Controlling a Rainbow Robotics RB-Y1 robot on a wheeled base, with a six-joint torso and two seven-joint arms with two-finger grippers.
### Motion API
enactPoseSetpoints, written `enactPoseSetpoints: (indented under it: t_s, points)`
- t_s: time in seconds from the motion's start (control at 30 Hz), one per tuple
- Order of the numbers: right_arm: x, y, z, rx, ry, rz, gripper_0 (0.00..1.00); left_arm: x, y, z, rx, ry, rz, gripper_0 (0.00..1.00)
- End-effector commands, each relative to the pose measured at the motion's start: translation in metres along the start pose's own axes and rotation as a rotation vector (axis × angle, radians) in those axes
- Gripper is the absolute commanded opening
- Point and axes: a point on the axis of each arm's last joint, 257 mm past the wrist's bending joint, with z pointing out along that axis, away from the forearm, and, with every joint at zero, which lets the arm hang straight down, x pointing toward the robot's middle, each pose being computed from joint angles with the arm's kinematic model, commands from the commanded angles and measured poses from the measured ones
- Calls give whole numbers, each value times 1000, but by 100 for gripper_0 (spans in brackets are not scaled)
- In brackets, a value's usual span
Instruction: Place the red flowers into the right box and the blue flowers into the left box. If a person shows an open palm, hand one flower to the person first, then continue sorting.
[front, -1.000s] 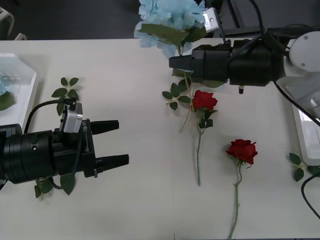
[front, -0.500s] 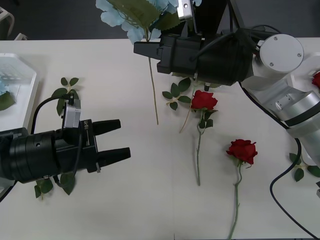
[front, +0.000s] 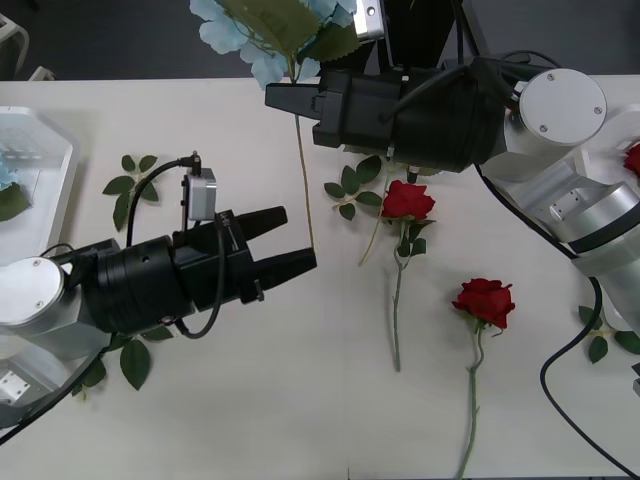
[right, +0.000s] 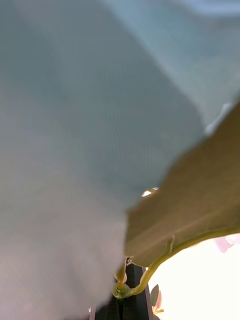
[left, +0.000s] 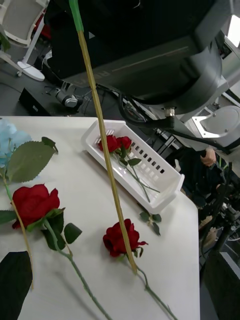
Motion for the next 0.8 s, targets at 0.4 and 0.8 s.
enactPoseSetpoints:
  t_s: [0.4,0.8]
  points:
    - [-19,36,16,-72,-15,-57,0,-26,-8,58,57,-50,-1,0]
    - [-20,36,16,-73,-19,-53,0,-26,-8,58,57,-52,-11,0]
